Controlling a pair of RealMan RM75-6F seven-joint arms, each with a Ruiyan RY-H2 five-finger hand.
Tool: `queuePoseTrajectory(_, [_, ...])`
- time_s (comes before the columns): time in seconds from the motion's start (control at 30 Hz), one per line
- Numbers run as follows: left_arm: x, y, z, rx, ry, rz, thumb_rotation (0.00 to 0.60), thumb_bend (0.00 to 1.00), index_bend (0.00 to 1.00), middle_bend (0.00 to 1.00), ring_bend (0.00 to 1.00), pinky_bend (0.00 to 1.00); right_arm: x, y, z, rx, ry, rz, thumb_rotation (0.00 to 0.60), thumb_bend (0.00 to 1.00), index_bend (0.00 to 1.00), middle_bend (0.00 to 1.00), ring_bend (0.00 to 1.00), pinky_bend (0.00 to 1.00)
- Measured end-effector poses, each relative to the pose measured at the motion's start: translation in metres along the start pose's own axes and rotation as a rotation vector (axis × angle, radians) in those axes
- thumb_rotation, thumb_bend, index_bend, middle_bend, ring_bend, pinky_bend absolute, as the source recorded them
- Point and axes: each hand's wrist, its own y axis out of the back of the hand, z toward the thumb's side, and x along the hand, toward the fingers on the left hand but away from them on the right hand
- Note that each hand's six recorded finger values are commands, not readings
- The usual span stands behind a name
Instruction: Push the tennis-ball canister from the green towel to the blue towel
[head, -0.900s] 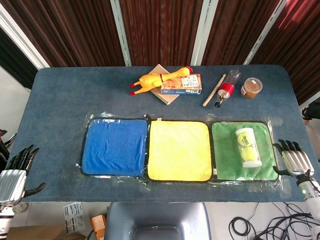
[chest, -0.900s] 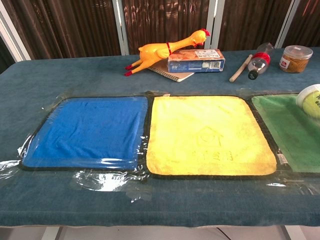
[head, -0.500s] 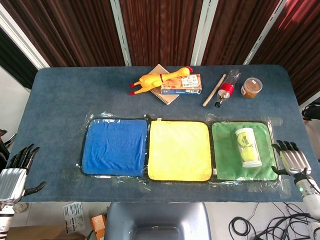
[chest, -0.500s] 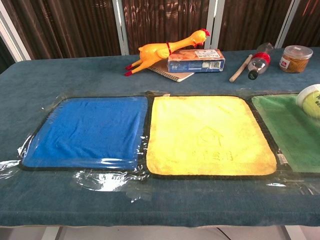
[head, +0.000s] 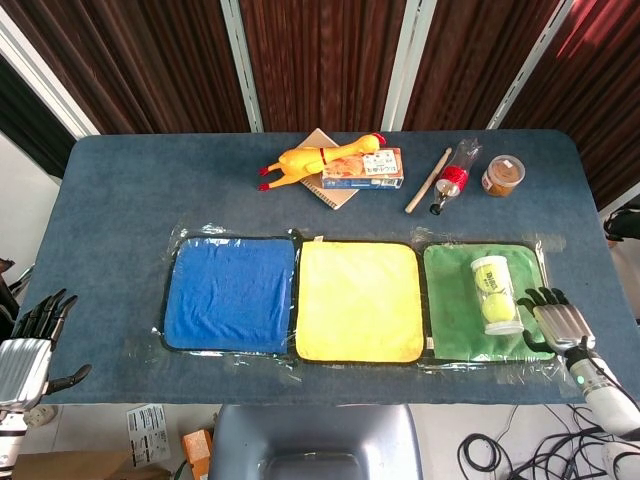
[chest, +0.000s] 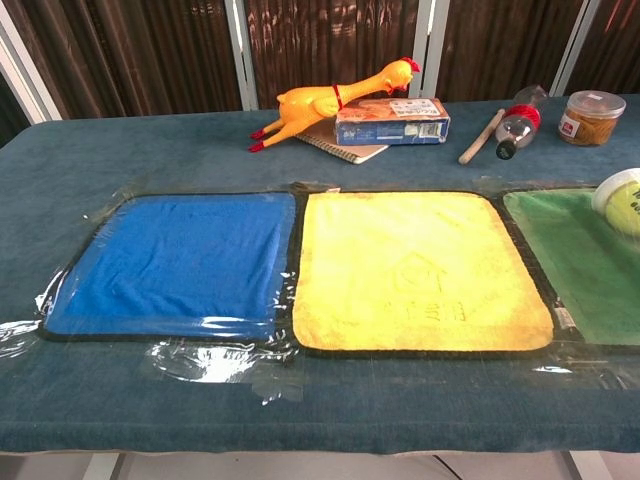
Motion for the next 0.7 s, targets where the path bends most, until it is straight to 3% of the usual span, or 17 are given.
queuePoseTrajectory(0.7, [-0.004,0.005,-0.003,-0.011,0.001,0.019,0.600,0.05,0.00,0.00,0.03,0.15,-0.017,0.020,0.070,0.028,0.154,-0.001,0.518,0.47,0.17,0.09,0.00,0.00])
